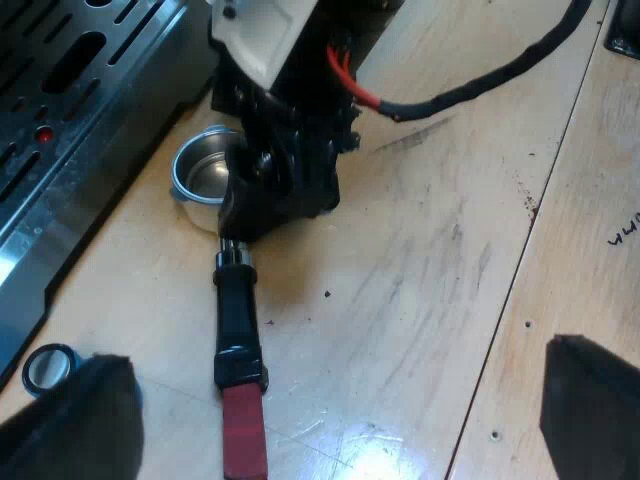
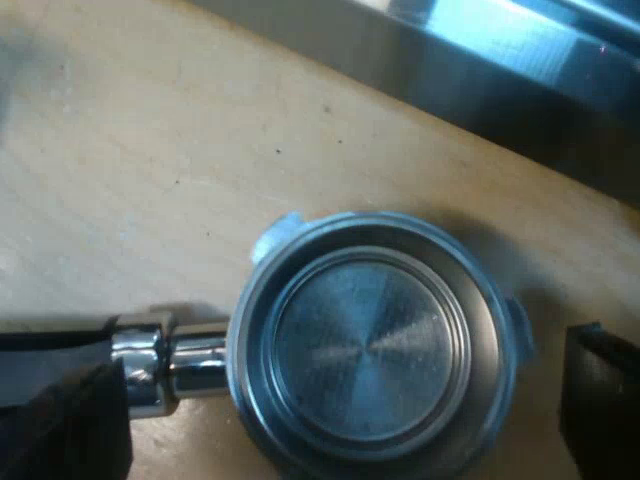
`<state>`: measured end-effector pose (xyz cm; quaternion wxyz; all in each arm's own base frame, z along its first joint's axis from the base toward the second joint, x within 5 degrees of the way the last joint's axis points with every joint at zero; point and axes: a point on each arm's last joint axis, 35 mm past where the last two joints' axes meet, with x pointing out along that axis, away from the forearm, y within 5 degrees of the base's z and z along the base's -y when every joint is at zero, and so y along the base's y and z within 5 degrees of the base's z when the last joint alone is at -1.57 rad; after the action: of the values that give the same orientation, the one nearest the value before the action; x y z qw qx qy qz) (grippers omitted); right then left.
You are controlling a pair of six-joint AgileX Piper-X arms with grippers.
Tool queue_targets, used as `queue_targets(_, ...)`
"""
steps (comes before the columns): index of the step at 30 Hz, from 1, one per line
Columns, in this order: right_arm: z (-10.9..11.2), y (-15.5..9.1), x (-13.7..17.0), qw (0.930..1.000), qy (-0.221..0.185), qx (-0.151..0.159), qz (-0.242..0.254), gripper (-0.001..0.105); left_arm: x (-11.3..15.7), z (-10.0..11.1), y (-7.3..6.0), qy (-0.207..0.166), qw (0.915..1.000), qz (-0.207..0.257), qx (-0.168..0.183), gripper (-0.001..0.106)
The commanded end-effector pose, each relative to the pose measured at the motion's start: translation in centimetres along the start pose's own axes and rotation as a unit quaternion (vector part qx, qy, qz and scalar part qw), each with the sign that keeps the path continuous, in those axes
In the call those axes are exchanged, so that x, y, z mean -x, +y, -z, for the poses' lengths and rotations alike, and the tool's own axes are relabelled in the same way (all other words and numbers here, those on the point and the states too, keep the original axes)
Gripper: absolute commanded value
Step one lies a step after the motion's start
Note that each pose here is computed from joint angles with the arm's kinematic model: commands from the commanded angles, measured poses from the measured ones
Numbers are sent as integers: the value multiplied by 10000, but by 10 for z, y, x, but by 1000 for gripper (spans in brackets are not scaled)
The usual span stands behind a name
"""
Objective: Put the handle in the coffee machine
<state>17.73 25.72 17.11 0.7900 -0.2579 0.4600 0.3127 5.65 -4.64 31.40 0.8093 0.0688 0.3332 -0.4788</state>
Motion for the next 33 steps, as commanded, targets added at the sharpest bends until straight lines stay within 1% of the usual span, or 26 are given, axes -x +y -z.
queue_targets(1,-2,-1,-6,9999,-22,105,28,87,1,-1,-1,-40,10000,5,-48,82)
queue_targets(3,-3,0,-10,9998,-49,195,27,87,1,-1,-1,-40,10000,5,-48,82)
queue_targets(8,-2,1,-17,9997,4,227,30,87,1,-1,-1,-40,10000,5,-48,82)
queue_targets(11,-2,2,-18,9997,20,250,-8,84,1,-1,-1,-40,10000,5,-48,82)
queue_targets(12,-2,2,-18,9996,21,291,-18,73,1,-1,-1,-40,10000,5,-48,82)
queue_targets(13,-2,2,-18,9996,21,298,-18,66,1,-1,-1,-40,10000,5,-48,82)
queue_targets(14,-2,2,-18,9996,21,297,-18,56,1,-1,-1,-40,10000,5,-48,82)
queue_targets(15,-2,2,-18,9996,21,297,-18,44,1,-1,-1,-40,10000,5,-48,82)
queue_targets(16,-2,2,-18,9996,21,297,-18,39,1,-1,-1,-40,10000,5,-48,82)
queue_targets(17,-2,2,-18,9995,23,297,-65,25,1,-1,-1,-40,10000,5,-48,82)
queue_targets(18,-2,2,-18,9995,26,297,-106,15,1,-1,-1,-40,10000,5,-48,82)
queue_targets(19,-2,2,-18,9995,26,297,-106,15,1,-1,-1,-40,10000,5,-48,82)
queue_targets(21,-2,3,-17,9994,11,294,-166,6,1,-1,-1,-40,10000,5,-48,82)
queue_targets(22,-3,3,-15,9992,-12,285,-276,0,1,-1,-1,-40,10000,5,-48,82)
queue_targets(23,-4,3,-10,9990,-75,274,-352,0,1,-1,-1,-40,10000,5,-48,82)
queue_targets(26,-5,2,-4,9991,-136,211,-356,0,1,-2,-1,-78,9999,-4,-72,82)
queue_targets(28,-5,1,1,9992,-136,56,-359,0,1,-3,-1,-121,9999,-14,-99,82)
queue_targets(30,-3,0,7,9991,-64,-200,-356,0,1,-4,0,-185,9997,-29,-140,82)
queue_targets(33,-1,-2,15,9985,14,-407,-363,0,-2,-4,1,-222,9994,-40,-257,82)
